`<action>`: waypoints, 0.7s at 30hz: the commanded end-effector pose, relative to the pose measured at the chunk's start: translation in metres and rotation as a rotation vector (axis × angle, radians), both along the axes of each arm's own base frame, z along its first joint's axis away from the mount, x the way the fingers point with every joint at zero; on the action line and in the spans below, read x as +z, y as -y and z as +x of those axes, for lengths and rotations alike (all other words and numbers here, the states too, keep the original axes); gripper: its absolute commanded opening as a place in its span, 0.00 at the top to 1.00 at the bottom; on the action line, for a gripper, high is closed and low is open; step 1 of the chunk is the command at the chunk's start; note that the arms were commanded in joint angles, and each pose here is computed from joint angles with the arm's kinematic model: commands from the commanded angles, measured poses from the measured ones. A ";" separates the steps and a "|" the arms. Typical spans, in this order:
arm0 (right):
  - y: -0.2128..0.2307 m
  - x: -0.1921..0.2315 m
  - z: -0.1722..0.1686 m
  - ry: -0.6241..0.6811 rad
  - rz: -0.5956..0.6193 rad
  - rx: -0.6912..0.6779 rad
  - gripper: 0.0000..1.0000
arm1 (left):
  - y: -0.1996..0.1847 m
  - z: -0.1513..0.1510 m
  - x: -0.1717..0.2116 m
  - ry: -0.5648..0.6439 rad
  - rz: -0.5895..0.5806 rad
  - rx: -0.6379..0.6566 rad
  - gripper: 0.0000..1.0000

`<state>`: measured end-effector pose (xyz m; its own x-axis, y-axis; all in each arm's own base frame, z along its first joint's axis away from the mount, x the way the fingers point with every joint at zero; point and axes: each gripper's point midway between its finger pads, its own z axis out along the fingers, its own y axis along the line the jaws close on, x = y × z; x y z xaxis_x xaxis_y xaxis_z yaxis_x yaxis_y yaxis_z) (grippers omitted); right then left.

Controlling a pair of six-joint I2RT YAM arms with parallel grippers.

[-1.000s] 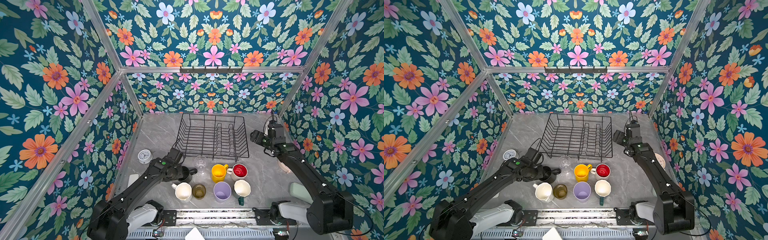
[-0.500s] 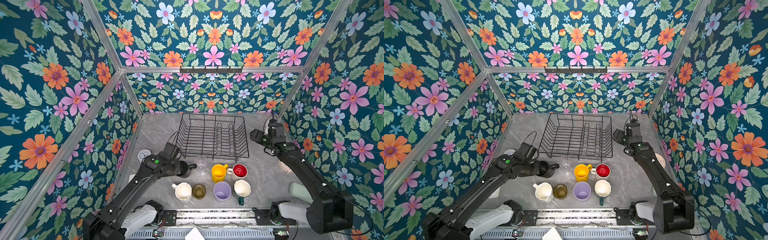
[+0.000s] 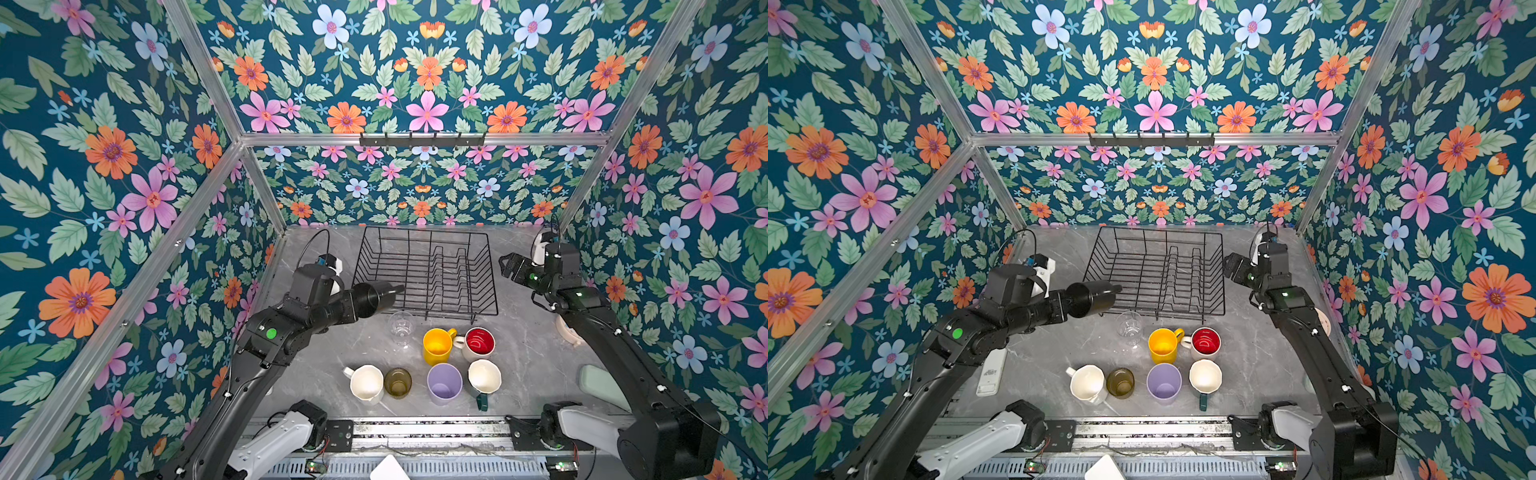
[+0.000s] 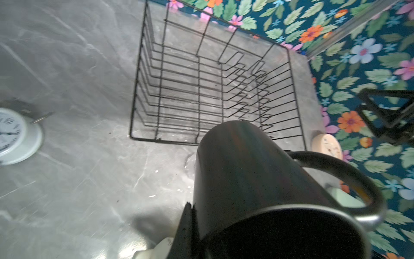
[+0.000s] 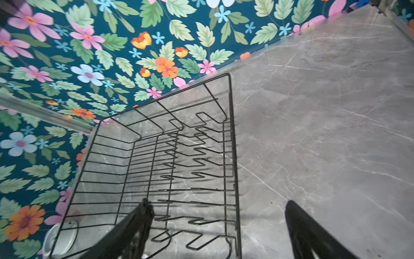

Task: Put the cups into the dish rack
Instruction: 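Lift the black mug toward the rack with the left gripper while the right gripper approaches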

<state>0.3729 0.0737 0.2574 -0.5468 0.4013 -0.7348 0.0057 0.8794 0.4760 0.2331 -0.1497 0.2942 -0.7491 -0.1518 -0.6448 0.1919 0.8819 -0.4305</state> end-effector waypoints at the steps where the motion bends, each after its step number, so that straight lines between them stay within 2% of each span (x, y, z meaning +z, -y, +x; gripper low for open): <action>1: -0.027 0.031 -0.003 0.120 0.073 0.154 0.07 | 0.052 0.024 0.046 0.152 -0.277 -0.140 1.00; 7: -0.071 0.077 -0.038 0.321 0.177 0.457 0.05 | 0.087 0.046 0.075 0.205 -0.536 -0.288 1.00; 13: -0.090 0.104 -0.070 0.460 0.224 0.638 0.02 | 0.104 0.057 0.089 0.166 -0.851 -0.440 1.00; 21: -0.108 0.128 -0.106 0.581 0.238 0.867 0.01 | 0.118 0.053 0.055 -0.038 -0.942 -0.500 1.00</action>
